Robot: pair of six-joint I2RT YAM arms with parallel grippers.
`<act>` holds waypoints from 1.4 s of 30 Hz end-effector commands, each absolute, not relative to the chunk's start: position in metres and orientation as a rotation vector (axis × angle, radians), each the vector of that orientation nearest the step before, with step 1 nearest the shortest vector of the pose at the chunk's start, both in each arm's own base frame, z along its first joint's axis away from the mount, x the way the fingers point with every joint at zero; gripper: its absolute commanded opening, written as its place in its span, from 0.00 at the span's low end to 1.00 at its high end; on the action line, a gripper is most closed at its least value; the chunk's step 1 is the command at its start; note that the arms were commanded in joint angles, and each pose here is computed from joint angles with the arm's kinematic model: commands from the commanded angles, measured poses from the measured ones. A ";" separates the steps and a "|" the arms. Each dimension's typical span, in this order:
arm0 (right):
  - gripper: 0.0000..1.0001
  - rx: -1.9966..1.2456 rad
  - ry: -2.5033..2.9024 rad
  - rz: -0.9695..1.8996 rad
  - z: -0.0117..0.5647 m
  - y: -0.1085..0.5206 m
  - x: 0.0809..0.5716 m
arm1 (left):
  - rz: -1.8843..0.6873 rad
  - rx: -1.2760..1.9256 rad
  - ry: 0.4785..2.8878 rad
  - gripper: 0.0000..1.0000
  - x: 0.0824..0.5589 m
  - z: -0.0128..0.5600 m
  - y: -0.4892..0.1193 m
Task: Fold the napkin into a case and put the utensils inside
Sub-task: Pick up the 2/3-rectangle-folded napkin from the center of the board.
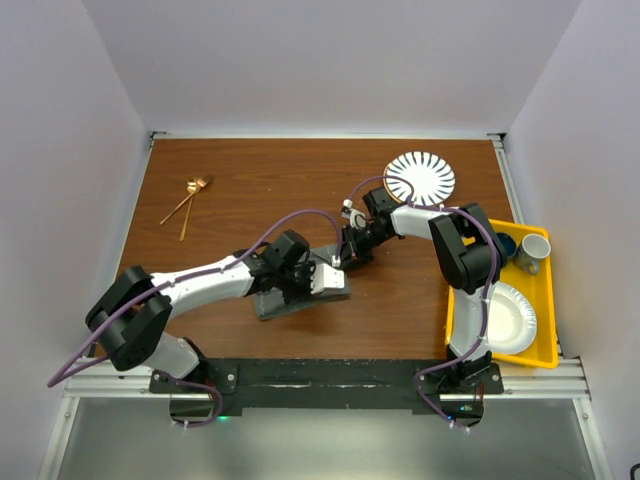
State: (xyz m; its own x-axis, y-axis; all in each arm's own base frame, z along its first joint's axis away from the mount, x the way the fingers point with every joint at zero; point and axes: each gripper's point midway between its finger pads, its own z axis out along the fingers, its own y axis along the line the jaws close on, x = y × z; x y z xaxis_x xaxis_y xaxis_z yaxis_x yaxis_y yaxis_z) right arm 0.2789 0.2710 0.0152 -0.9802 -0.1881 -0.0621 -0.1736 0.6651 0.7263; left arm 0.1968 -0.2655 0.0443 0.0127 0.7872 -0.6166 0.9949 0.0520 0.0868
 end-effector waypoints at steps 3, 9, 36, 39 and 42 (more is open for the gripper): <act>0.09 0.305 -2.945 -0.977 -0.019 0.242 0.276 | -0.578 1.740 1.815 0.06 0.206 0.063 -0.270; 0.09 0.307 -2.947 -0.977 -0.019 0.243 0.277 | -0.500 1.762 1.849 0.36 0.196 0.046 -0.265; 0.09 0.309 -2.946 -0.965 -0.022 0.242 0.279 | -0.595 1.884 1.943 0.00 0.178 0.008 -0.257; 0.08 0.312 -2.945 -0.964 -0.022 0.242 0.279 | -0.732 1.859 1.872 0.00 0.176 0.041 -0.273; 0.08 0.316 -2.948 -0.967 -0.021 0.243 0.281 | -0.813 1.801 1.865 0.00 0.183 0.063 -0.277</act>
State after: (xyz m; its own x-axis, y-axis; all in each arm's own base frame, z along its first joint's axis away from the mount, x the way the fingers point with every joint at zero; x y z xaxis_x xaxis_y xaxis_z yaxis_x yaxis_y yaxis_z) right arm 0.2790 0.2693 0.0152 -0.9790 -0.1950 -0.0592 -0.1777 0.6744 0.7167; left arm 0.1900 -0.2672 0.0262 -0.0519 0.8105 -0.5834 0.9987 0.0413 -0.0314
